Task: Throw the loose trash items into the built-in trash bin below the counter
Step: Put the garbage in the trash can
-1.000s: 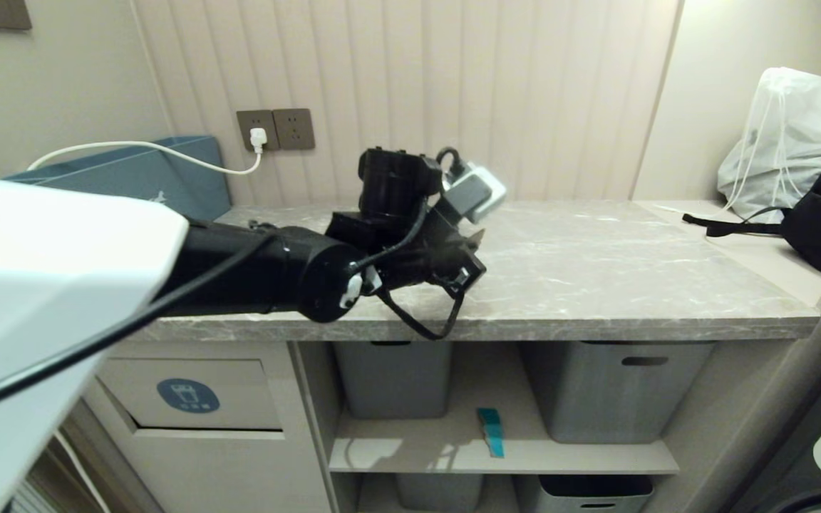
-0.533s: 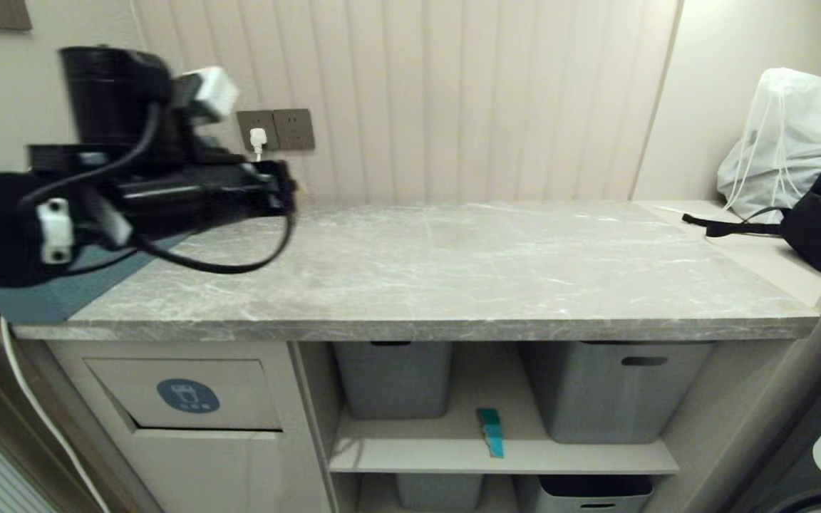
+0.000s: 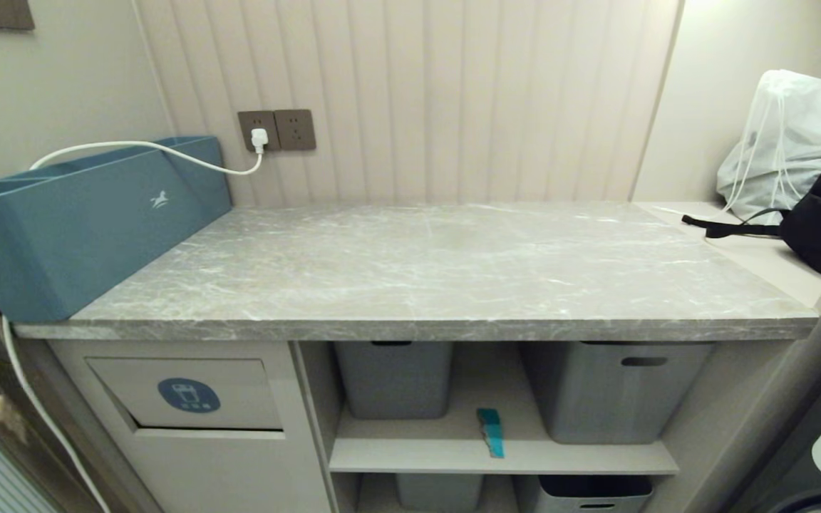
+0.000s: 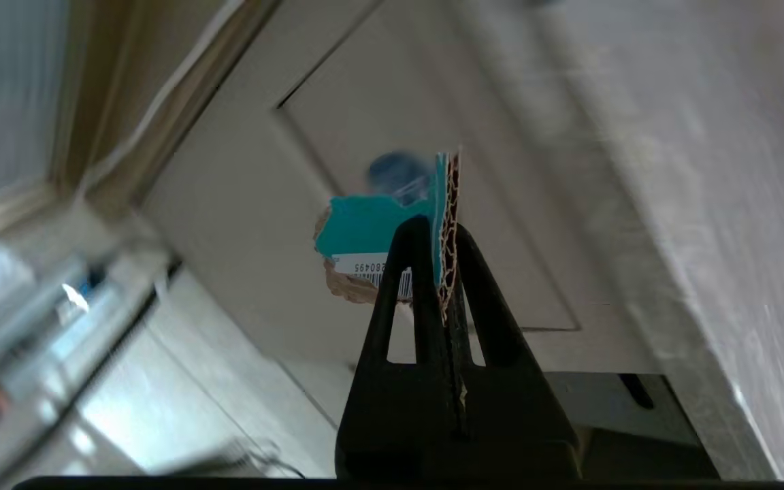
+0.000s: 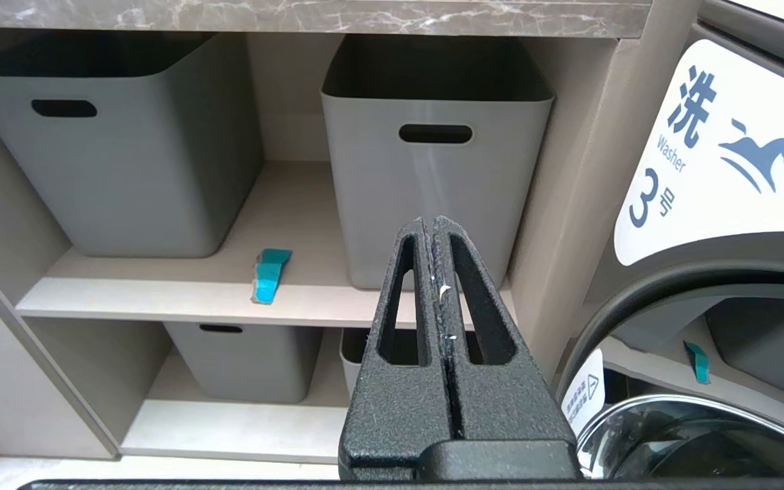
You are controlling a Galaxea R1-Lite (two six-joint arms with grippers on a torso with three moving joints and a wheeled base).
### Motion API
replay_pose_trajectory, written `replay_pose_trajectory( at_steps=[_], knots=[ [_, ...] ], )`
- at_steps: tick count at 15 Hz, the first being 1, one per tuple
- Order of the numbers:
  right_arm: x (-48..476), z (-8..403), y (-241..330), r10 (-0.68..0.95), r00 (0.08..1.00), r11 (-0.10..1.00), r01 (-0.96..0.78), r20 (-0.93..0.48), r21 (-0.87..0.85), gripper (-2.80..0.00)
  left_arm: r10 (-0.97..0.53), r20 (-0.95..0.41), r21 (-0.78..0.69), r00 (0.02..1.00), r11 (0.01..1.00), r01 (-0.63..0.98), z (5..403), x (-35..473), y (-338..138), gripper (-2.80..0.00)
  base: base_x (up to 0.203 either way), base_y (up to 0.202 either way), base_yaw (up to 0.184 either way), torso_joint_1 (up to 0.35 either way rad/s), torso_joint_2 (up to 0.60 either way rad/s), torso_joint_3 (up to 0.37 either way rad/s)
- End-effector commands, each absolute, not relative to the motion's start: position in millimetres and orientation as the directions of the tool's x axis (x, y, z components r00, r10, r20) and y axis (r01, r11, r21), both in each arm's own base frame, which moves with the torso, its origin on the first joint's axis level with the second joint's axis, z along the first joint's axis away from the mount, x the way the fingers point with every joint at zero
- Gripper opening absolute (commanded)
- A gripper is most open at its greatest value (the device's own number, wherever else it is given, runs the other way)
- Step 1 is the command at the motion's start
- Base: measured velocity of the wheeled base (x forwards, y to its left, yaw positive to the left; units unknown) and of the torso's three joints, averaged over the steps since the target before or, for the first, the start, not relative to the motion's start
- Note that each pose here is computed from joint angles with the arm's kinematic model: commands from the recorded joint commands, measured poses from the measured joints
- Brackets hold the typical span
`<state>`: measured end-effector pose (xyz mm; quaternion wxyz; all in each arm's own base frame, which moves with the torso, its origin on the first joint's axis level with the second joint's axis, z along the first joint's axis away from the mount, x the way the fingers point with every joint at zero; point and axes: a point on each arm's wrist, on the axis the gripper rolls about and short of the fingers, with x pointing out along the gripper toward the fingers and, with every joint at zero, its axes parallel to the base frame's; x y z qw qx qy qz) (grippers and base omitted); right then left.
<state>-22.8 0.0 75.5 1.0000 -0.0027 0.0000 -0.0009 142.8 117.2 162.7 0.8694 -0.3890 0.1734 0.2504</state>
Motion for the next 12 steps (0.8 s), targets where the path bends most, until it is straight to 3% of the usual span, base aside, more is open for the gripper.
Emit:
replay_pose_trajectory(
  at_steps=[1, 4, 7, 10, 12],
  knots=[
    [-23, 75, 0, -0.002, 1.0, 1.0, 0.002, 0.0, -0.005, -2.8, 0.3, -0.562, -0.641, 0.771, 0.431, -0.635, 136, 124, 128, -2.8, 0.0, 0.0, 0.0, 0.0, 0.0, 0.0],
    [-23, 75, 0, -0.002, 1.0, 1.0, 0.002, 0.0, -0.006, -2.8, 0.174, -0.671, -0.681, 0.721, 0.24, -0.692, 92, 143, 151, -2.8, 0.0, 0.0, 0.0, 0.0, 0.0, 0.0],
    [-23, 75, 0, -0.002, 1.0, 1.0, 0.002, 0.0, -0.006, -2.8, 0.052, -0.733, -0.669, 0.678, 0.122, -0.733, 36, 170, 170, -2.8, 0.0, 0.0, 0.0, 0.0, 0.0, 0.0],
    [-23, 75, 0, -0.002, 1.0, 1.0, 0.002, 0.0, -0.006, -2.8, -0.065, -0.757, -0.654, 0.65, 0.068, -0.754, -25, 204, 169, -2.8, 0.0, 0.0, 0.0, 0.0, 0.0, 0.0],
    [-23, 75, 0, -0.002, 1.0, 1.0, 0.002, 0.0, -0.006, -2.8, -0.108, -0.743, -0.668, 0.66, 0.086, -0.739, -60, 234, 159, -2.8, 0.0, 0.0, 0.0, 0.0, 0.0, 0.0]
  ],
)
